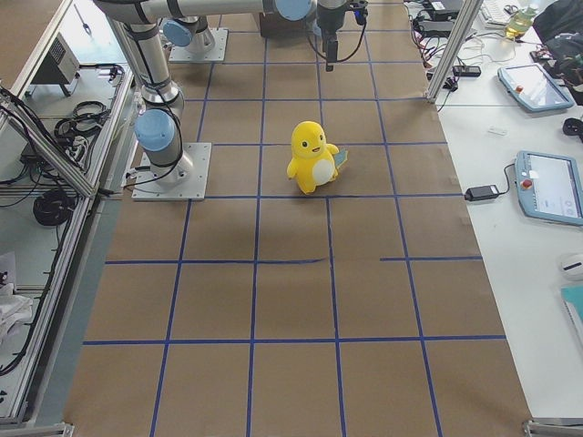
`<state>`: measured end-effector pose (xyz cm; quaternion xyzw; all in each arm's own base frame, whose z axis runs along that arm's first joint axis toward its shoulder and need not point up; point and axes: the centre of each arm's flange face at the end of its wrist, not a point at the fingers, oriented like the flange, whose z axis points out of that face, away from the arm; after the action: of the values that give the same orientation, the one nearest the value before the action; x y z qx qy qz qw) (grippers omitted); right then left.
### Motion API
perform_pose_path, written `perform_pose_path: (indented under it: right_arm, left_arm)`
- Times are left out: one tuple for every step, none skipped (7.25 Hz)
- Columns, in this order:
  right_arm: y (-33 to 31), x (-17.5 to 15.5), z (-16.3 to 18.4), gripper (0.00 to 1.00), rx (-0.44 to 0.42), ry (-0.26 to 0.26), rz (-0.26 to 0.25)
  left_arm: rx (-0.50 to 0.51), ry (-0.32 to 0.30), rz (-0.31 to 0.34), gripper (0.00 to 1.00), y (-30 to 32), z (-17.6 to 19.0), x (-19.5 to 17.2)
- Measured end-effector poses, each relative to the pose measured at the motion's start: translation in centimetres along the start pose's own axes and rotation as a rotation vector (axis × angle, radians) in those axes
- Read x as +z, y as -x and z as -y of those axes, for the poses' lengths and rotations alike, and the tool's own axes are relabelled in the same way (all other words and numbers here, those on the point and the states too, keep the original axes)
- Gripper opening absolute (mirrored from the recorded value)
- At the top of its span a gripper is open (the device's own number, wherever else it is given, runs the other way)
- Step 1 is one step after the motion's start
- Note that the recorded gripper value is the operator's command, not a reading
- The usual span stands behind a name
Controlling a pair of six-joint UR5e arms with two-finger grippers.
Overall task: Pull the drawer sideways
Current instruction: 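Pull the handle with the left gripper, sliding the drawer out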
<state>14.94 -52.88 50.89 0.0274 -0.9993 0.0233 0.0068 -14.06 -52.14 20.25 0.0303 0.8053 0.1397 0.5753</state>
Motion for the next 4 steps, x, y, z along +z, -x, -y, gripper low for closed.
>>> perform_pose_path:
  right_arm:
    - [0.0,0.0,0.0,1.0,0.0,0.0,0.0]
    - [0.0,0.0,0.0,1.0,-0.001,0.0,0.0]
    - [0.0,0.0,0.0,1.0,0.0,0.0,0.0]
    - [0.0,0.0,0.0,1.0,0.0,0.0,0.0]
  left_arm:
    - [-0.003,-0.005,-0.007,0.0,-0.11,-0.11,-0.54]
    - [-0.005,-0.012,-0.011,0.0,-0.24,-0.22,-0.98]
    - [-0.008,-0.017,-0.013,0.0,-0.33,-0.3,-1.26]
    - [-0.009,-0.021,-0.013,0.0,-0.4,-0.35,-1.46]
